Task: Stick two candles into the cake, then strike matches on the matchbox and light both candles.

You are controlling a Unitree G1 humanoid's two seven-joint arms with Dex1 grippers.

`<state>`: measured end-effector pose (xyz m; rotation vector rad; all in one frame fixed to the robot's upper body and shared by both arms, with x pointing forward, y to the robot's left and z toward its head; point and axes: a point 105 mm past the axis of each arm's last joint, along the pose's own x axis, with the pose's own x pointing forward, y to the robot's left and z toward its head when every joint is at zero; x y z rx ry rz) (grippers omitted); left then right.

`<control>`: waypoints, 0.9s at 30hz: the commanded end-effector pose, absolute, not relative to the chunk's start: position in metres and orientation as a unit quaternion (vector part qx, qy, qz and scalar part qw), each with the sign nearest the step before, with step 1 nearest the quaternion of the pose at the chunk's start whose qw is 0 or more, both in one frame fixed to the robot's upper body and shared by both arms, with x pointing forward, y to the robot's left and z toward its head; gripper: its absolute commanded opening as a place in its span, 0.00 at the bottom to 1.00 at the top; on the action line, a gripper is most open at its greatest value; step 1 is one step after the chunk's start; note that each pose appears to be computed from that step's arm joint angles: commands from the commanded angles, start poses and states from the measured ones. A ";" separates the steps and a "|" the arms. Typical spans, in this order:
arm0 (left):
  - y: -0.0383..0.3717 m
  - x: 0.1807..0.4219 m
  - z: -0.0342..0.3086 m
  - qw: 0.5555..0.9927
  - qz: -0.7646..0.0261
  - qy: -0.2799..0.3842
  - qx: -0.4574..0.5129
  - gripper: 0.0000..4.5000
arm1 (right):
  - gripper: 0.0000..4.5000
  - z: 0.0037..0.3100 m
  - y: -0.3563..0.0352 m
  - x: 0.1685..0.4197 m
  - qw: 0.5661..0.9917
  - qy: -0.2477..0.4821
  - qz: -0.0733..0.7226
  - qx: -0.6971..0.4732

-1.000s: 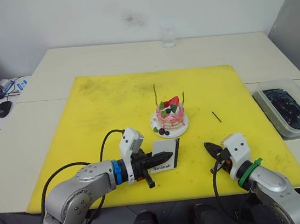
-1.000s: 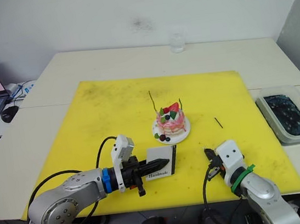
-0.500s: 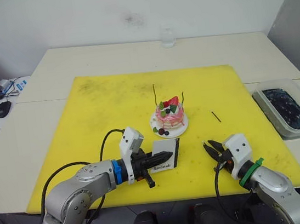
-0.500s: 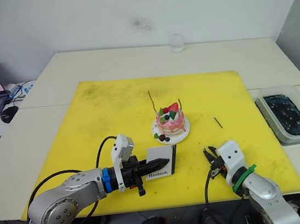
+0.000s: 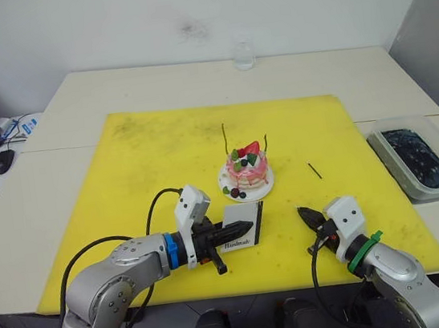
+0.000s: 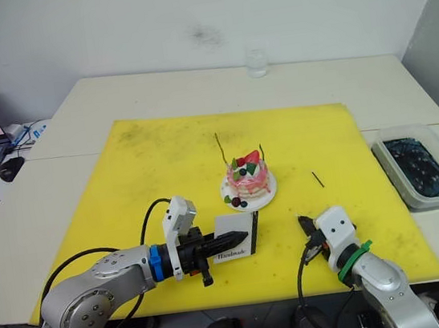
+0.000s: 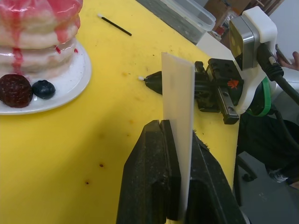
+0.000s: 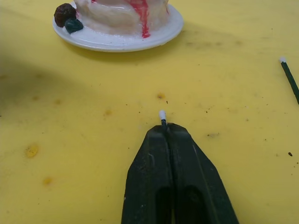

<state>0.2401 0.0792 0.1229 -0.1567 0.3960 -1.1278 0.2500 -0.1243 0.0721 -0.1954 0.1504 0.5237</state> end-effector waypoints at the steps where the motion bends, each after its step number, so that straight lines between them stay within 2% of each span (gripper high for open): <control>1: 0.075 0.237 0.130 0.819 -0.543 0.173 -0.068 0.00 | 0.00 0.068 -0.125 0.249 0.958 0.083 0.259 -0.094; 6: 0.073 0.238 0.130 0.819 -0.544 0.171 -0.069 0.00 | 0.00 0.082 -0.125 0.247 0.957 0.064 0.267 -0.094; 12: 0.067 0.241 0.134 0.817 -0.547 0.166 -0.072 0.00 | 0.00 0.131 -0.120 0.244 0.941 0.004 0.305 -0.146; 16: 0.056 0.247 0.144 0.808 -0.556 0.165 -0.101 0.00 | 0.00 0.162 -0.113 0.232 0.898 -0.016 0.375 -0.230; 21: 0.051 0.256 0.149 0.800 -0.555 0.181 -0.138 0.00 | 0.00 0.176 -0.103 0.221 0.847 -0.018 0.440 -0.299; 27: 0.050 0.256 0.146 0.796 -0.558 0.193 -0.132 0.00 | 0.00 0.174 -0.094 0.219 0.814 -0.010 0.476 -0.333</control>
